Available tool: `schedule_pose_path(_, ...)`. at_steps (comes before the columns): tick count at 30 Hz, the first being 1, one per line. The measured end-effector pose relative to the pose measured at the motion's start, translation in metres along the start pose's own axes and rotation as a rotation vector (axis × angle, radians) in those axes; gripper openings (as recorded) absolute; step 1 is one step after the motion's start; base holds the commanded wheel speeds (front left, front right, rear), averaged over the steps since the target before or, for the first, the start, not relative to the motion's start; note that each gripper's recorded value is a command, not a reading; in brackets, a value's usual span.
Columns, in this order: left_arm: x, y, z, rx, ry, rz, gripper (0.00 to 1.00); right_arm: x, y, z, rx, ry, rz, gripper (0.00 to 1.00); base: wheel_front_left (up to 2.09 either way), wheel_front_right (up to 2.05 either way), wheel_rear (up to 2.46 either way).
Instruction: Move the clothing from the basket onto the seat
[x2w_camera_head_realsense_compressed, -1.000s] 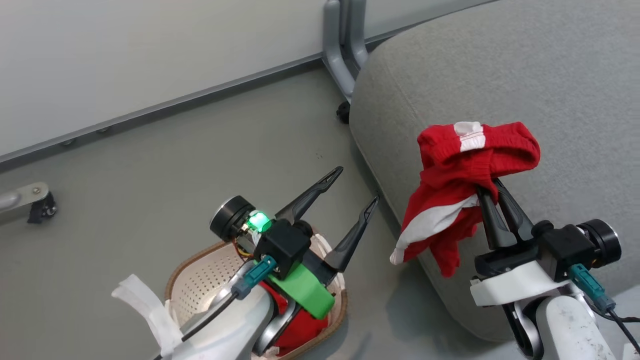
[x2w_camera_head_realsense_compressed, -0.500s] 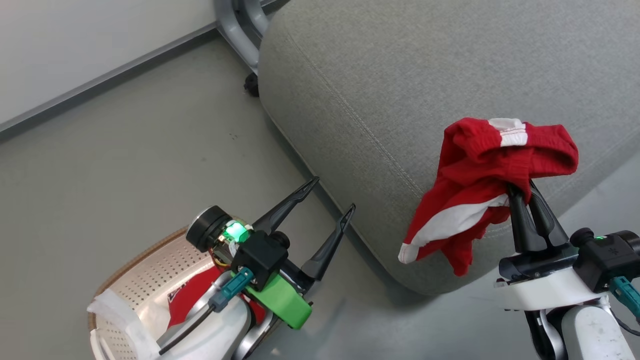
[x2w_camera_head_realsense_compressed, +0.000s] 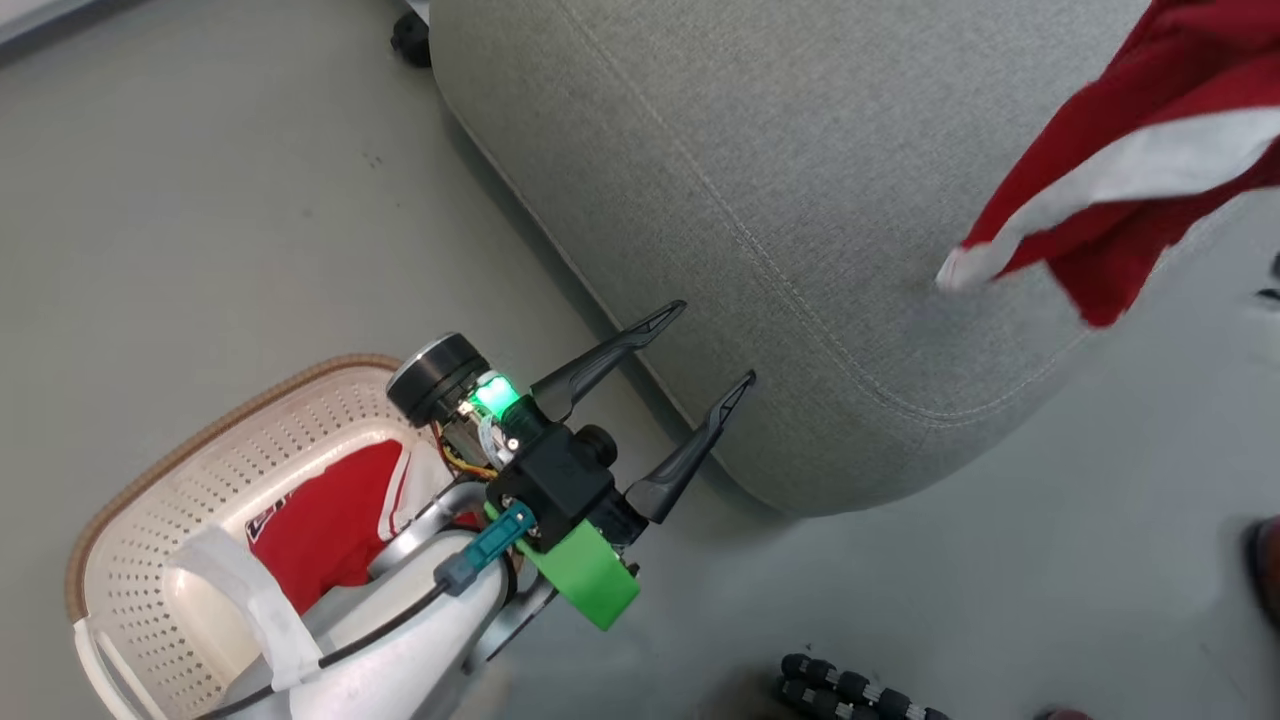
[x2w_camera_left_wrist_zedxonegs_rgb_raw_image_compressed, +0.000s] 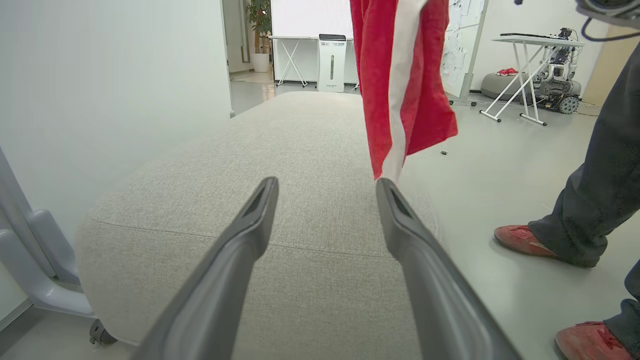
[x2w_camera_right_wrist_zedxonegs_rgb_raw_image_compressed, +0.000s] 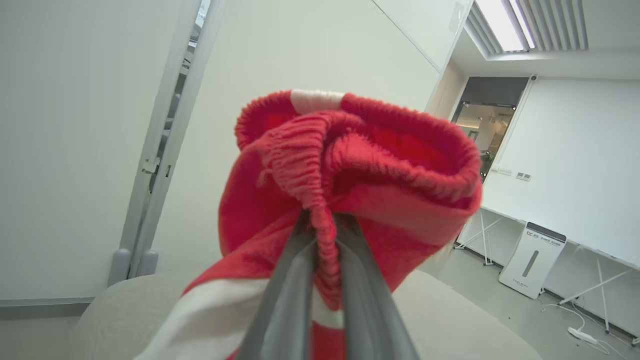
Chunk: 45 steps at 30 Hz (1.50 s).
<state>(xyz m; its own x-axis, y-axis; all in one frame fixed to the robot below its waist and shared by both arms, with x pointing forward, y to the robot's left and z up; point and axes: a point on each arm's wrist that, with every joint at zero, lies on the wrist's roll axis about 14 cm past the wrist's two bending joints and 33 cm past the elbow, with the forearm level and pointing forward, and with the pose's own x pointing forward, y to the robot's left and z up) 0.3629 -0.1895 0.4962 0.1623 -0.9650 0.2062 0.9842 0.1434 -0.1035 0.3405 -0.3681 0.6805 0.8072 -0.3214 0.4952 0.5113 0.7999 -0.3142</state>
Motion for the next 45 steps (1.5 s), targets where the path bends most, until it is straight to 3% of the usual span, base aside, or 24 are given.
schedule_pose_path(4, -0.006, 0.018, -0.015, -0.020, 0.000, 0.014, 1.00, 0.041, -0.009, -0.002, -0.143, -0.042, 0.032, 0.00, 0.00, 0.00, 0.00)
schedule_pose_path(8, -0.022, 0.035, -0.041, -0.061, 0.029, 0.054, 1.00, 0.067, -0.008, -0.045, -0.203, 0.036, 0.050, 0.00, 0.00, 0.00, 0.00)
schedule_pose_path(16, -0.048, 0.061, -0.079, -0.124, 0.065, 0.136, 1.00, 0.081, 0.035, -0.165, -0.066, 0.278, 0.072, 0.00, 0.00, 0.00, 0.00)
schedule_pose_path(20, -0.060, 0.070, -0.091, -0.142, 0.081, 0.181, 1.00, 0.061, 0.063, -0.230, -0.035, 0.452, 0.108, 0.00, 0.00, 0.00, 0.00)
schedule_pose_path(24, -0.073, 0.079, -0.102, -0.155, 0.103, 0.229, 1.00, 0.048, 0.093, -0.269, 0.006, 0.548, 0.127, 0.02, 0.00, 0.00, 0.00)
schedule_pose_path(26, -0.078, 0.084, -0.103, -0.159, 0.106, 0.262, 1.00, 0.043, 0.109, -0.278, 0.022, 0.568, 0.151, 0.45, 0.00, 0.00, 0.00)
schedule_pose_path(27, -0.080, 0.088, -0.103, -0.155, 0.103, 0.287, 1.00, 0.043, 0.115, -0.280, 0.027, 0.568, 0.156, 1.00, 0.00, 0.00, 0.00)
schedule_pose_path(31, -0.082, 0.100, -0.093, -0.146, 0.079, 0.347, 1.00, 0.049, 0.114, -0.263, -0.029, 0.511, 0.155, 1.00, 0.00, 0.00, 0.00)
schedule_pose_path(35, -0.082, 0.103, -0.081, -0.166, 0.064, 0.400, 1.00, 0.026, 0.126, -0.247, -0.017, 0.499, 0.162, 1.00, 0.00, 0.00, 0.00)
schedule_pose_path(40, -0.091, 0.112, -0.053, -0.202, 0.013, 0.539, 1.00, -0.013, 0.150, -0.221, 0.061, 0.512, 0.211, 1.00, 0.00, 0.00, 0.00)
schedule_pose_path(45, -0.116, 0.112, -0.037, -0.173, 0.030, 0.663, 1.00, -0.057, 0.182, -0.199, 0.186, 0.559, 0.300, 1.00, 0.00, 0.00, 0.00)
